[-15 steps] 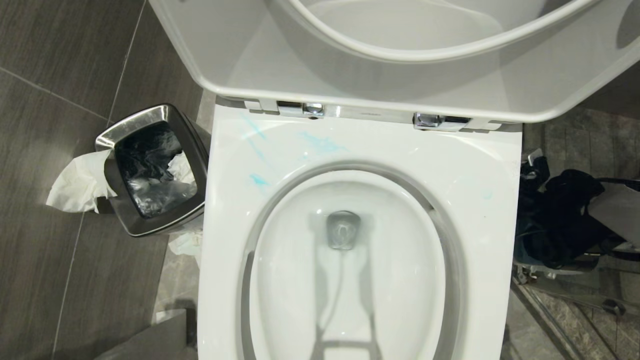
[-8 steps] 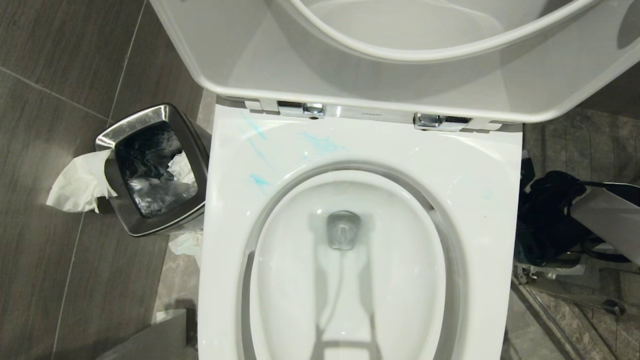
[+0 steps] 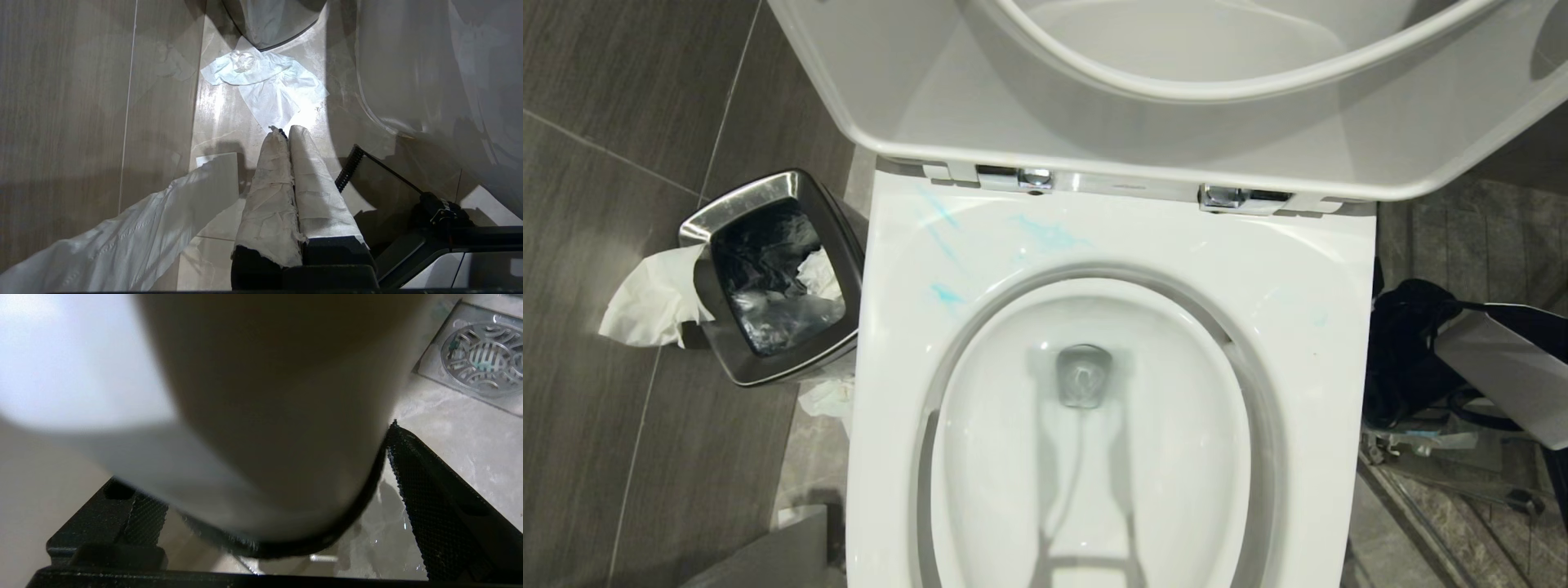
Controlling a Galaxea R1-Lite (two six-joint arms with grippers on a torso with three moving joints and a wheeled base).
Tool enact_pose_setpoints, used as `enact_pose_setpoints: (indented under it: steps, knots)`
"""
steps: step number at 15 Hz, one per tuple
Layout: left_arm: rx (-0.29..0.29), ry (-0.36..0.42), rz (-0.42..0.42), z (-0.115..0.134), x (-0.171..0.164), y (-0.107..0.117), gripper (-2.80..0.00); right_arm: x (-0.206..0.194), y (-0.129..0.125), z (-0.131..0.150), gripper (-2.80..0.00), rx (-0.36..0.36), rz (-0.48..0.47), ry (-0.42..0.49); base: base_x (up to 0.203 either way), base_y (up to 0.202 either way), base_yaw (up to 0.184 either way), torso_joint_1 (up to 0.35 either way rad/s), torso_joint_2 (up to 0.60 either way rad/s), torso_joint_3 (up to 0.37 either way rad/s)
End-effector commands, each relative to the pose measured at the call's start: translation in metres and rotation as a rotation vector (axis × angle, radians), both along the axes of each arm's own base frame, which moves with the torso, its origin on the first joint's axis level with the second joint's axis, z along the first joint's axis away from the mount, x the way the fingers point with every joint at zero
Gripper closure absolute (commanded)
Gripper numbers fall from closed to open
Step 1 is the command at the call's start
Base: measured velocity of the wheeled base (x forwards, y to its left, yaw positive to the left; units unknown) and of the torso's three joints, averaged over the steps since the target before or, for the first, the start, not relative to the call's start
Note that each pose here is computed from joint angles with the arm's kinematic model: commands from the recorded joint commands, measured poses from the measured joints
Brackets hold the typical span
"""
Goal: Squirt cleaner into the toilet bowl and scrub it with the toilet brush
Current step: Pour in the cleaning agent
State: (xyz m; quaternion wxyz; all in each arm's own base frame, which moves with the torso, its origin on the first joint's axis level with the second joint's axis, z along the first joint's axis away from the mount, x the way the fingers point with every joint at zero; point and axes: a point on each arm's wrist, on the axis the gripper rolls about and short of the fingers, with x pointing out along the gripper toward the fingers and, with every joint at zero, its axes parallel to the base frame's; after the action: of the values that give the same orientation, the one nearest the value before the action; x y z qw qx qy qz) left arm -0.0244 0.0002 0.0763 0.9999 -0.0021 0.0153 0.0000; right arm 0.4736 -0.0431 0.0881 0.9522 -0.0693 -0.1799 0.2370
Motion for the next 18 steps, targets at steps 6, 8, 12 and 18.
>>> enact_pose_setpoints:
  steps: [6,8,12,18]
  knots:
    - [0.000,0.000,0.000,0.000,0.000,0.000,0.00,0.010,0.002,0.009,-2.80,-0.009,0.009,-0.075,0.000,0.000,0.000,0.000,0.00,0.000]
    - [0.000,0.000,0.000,0.000,0.000,0.000,0.00,0.014,0.002,0.009,-2.80,-0.012,0.010,-0.090,0.000,0.000,0.000,0.000,0.00,0.000]
    - [0.000,0.000,0.000,0.000,0.000,0.000,0.00,0.017,0.009,0.005,-2.80,0.005,-0.007,-0.087,0.000,0.000,0.000,0.000,0.00,0.000]
    - [0.000,0.000,0.000,0.000,0.000,0.000,0.00,0.018,0.011,0.008,0.00,0.007,-0.006,-0.098,0.000,0.000,0.000,0.000,0.00,0.000]
